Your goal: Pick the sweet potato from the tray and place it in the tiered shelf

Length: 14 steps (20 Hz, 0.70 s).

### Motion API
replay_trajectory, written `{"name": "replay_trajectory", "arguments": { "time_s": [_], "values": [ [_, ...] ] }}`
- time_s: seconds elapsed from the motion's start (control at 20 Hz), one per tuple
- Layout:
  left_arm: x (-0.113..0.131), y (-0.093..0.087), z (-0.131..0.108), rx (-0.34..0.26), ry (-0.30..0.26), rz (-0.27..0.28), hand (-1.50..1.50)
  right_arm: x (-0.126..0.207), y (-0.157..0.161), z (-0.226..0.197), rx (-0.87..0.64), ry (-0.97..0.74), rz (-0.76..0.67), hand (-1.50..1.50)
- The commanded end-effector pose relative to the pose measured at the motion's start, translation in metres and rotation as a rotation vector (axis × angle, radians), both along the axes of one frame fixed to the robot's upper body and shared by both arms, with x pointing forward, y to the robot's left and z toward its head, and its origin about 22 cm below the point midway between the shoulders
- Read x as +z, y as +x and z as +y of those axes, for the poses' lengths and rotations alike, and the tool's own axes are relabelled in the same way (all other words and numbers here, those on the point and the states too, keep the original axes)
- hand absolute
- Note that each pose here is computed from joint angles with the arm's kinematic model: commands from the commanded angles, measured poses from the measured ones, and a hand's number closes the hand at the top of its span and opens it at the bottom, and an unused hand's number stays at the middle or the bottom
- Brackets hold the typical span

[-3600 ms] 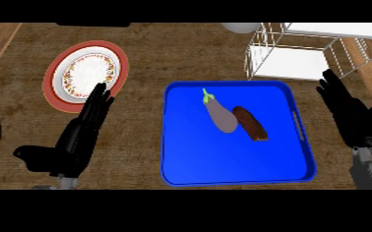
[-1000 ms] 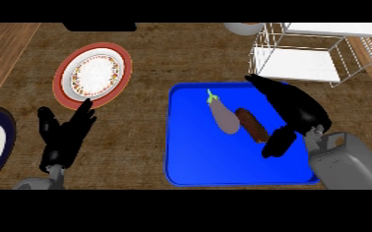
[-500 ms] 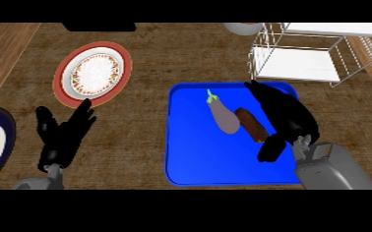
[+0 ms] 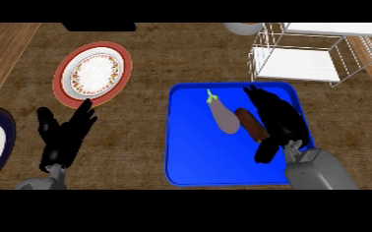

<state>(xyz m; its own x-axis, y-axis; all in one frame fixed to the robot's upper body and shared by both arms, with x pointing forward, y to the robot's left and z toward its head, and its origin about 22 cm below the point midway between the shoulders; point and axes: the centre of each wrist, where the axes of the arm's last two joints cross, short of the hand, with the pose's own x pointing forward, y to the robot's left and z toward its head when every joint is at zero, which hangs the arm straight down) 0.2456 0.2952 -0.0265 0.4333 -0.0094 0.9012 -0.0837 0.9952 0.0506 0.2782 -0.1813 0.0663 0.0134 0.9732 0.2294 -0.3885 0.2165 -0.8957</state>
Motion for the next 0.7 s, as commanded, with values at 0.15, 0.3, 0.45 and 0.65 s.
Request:
{"name": "replay_trajectory", "arguments": {
  "time_s": [0.15,0.3,0.45,0.65],
  "values": [
    [0.011,0.002,-0.015,-0.001,0.016,0.003,0.0,-0.024,0.019,-0.007,-0.038,-0.057,-0.032,-1.5],
    [-0.018,0.004,-0.001,0.009,-0.006,0.027,0.0,-0.026,0.02,-0.004,-0.021,-0.069,-0.046,-1.5],
    [-0.002,-0.009,0.013,0.008,0.011,0.01,0.0,-0.019,0.018,-0.005,-0.01,-0.074,-0.071,-1.5],
    [0.003,0.004,-0.003,0.002,0.003,-0.004,0.0,-0.059,0.028,-0.004,-0.008,-0.013,-0.07,-1.5]
  ]
}}
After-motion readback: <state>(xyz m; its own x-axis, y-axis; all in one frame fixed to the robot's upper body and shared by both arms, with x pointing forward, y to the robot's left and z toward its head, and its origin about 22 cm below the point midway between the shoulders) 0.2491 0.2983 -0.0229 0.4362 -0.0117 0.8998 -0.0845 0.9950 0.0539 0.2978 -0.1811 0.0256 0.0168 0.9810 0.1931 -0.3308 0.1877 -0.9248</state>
